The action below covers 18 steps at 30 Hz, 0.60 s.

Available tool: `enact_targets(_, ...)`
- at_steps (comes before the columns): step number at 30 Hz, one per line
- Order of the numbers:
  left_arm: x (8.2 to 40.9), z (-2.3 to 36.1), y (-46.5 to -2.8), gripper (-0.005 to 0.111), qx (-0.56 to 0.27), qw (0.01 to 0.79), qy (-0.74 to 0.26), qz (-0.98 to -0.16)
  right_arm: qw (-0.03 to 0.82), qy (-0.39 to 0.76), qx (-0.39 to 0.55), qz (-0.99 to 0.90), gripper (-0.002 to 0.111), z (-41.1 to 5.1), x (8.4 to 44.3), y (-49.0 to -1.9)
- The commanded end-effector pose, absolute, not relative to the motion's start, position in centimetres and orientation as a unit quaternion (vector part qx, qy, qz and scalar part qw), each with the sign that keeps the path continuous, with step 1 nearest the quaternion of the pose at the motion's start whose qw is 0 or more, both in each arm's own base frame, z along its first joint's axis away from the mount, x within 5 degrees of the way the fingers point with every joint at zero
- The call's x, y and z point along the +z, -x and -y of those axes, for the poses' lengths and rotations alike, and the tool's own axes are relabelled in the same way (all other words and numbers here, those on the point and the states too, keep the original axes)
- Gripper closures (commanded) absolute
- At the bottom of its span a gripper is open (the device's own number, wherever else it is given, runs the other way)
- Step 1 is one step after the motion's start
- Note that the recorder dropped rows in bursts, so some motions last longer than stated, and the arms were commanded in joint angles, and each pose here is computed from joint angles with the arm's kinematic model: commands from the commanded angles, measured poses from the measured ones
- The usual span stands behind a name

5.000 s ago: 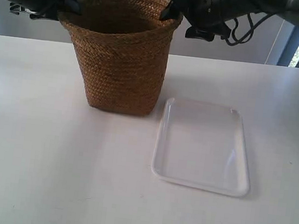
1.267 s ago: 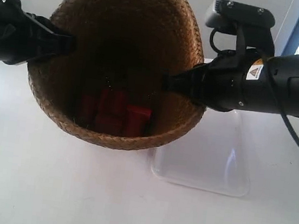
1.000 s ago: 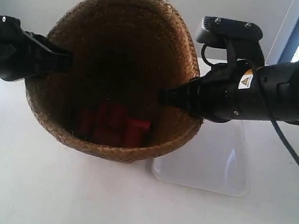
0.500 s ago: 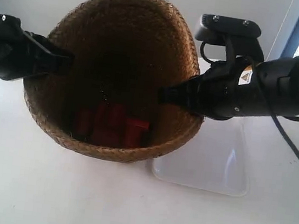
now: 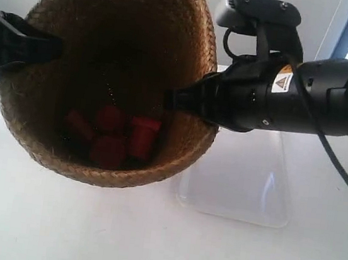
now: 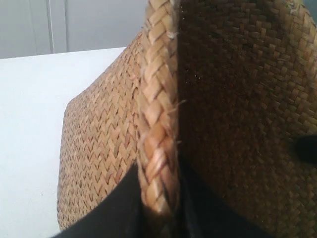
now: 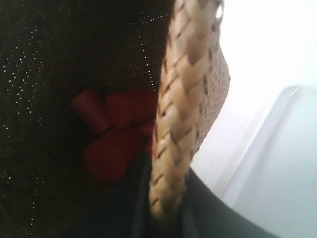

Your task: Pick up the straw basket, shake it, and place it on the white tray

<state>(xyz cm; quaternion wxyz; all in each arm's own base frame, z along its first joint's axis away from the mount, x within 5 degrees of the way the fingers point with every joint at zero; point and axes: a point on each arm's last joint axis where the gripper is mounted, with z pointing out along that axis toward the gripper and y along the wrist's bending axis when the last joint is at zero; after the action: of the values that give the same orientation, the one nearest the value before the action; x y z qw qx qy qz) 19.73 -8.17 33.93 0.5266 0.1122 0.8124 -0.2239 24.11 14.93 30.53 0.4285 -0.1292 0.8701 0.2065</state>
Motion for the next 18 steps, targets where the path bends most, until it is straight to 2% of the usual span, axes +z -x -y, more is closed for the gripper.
enact_targets(1, 34.3, 8.5, -19.0, 0.107, -0.231, 0.518, -0.143, -0.811, 0.419, 0.161, 0.187, -0.874, 0.108, -15.0, 30.1, -23.8)
enact_targets(4, 34.2, 8.6, -19.0, 0.107, -0.234, 0.514, -0.144, -0.813, 0.404, 0.164, 0.183, -0.881, 0.108, -15.1, 29.7, -23.8)
enact_targets(7, 32.8, 8.4, -19.0, 0.107, -0.226, 0.505, -0.135, -0.822, 0.389, 0.164, 0.177, -0.889, 0.108, -15.4, 28.6, -24.4)
enact_targets(9, 32.5, 8.1, -19.2, 0.107, -0.211, 0.518, -0.128, -0.819, 0.391, 0.165, 0.178, -0.888, 0.108, -15.6, 29.2, -24.6)
enact_targets(10, 33.7, 8.1, -18.8, 0.107, -0.228, 0.525, -0.123, -0.811, 0.384, 0.164, 0.186, -0.889, 0.108, -15.4, 30.8, -24.1)
enact_targets(11, 38.0, 8.2, -16.8, 0.107, -0.268, 0.557, -0.140, -0.774, 0.407, 0.199, 0.212, -0.866, 0.108, -15.3, 35.6, -21.8)
enact_targets(12, 39.5, 8.2, -15.8, 0.107, -0.283, 0.568, -0.152, -0.758, 0.444, 0.211, 0.233, -0.839, 0.108, -15.1, 38.0, -20.3)
enact_targets(13, 39.9, 8.0, -15.2, 0.107, -0.268, 0.585, -0.169, -0.746, 0.487, 0.224, 0.236, -0.810, 0.108, -15.0, 38.9, -19.4)
enact_targets(14, 38.6, 7.9, -15.6, 0.107, -0.244, 0.579, -0.178, -0.757, 0.518, 0.219, 0.232, -0.794, 0.108, -15.2, 38.3, -19.6)
enact_targets(15, 36.3, 7.8, -16.7, 0.107, -0.235, 0.549, -0.156, -0.787, 0.505, 0.205, 0.217, -0.810, 0.108, -15.5, 35.5, -20.7)
enact_targets(16, 33.3, 7.4, -17.7, 0.107, -0.230, 0.505, -0.118, -0.823, 0.468, 0.179, 0.200, -0.842, 0.108, -15.4, 32.9, -22.0)
enact_targets(18, 31.7, 7.2, -18.1, 0.107, -0.230, 0.473, -0.100, -0.844, 0.415, 0.146, 0.181, -0.880, 0.108, -15.1, 30.8, -23.3)
